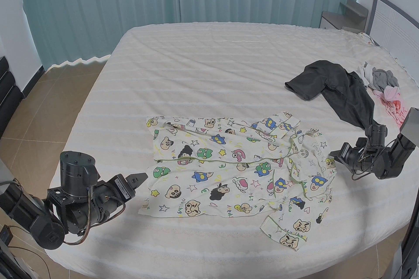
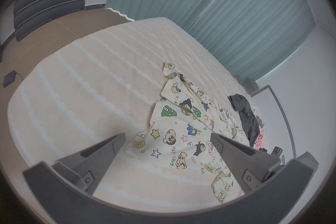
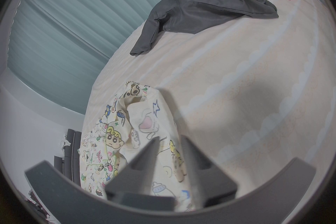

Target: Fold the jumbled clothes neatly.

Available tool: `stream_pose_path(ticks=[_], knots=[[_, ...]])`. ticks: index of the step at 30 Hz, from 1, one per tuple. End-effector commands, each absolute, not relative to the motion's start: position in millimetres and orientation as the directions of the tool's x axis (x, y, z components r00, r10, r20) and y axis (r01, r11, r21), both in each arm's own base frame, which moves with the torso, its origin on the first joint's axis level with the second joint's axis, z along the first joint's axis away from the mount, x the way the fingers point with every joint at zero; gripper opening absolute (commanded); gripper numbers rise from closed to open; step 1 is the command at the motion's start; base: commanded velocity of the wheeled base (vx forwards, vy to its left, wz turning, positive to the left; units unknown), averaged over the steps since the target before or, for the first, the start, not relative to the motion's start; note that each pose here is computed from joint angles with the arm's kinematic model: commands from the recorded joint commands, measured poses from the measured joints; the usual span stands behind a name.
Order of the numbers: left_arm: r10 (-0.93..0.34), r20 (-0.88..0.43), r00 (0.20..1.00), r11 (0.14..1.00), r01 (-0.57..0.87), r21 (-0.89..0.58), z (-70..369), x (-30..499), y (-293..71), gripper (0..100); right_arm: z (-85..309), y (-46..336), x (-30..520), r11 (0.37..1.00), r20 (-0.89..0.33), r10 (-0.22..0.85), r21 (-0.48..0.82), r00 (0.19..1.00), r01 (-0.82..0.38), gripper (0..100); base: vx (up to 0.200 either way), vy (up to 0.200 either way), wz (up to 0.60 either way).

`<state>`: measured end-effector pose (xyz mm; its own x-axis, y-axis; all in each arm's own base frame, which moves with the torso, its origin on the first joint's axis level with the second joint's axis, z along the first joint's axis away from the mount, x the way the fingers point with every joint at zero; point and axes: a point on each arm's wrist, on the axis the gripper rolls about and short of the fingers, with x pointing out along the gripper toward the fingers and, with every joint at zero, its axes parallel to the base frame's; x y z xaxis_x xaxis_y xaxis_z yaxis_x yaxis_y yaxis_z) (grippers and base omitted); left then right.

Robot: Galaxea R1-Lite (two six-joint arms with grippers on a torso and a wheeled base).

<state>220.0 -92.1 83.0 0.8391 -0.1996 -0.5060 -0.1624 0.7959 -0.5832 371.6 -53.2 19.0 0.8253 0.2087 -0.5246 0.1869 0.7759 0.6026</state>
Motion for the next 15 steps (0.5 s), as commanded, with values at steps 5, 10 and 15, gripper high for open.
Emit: stream_pose_path(ticks=[5,10,15], knots=[[-0.195,-0.569,0.799,0.812,-0.194,-0.55,59.4,227.9,-99.7,100,24.2,-58.4,366.0,0.759,-0.512,0.229,0.627,0.828,0.178,100,0.0,0.0,0.0],[-0.208,-0.602,0.77,0.821,-0.197,-0.536,51.3,219.3,-102.5,100,39.7,-54.3,348.3,0.749,-0.499,0.245,0.642,0.831,0.164,100,0.0,0.0,0.0],[-0.232,-0.647,0.726,0.803,-0.233,-0.549,40.0,209.4,-111.9,100,42.4,-49.4,337.7,0.742,-0.493,0.289,0.657,0.82,0.134,100,0.0,0.0,0.0]])
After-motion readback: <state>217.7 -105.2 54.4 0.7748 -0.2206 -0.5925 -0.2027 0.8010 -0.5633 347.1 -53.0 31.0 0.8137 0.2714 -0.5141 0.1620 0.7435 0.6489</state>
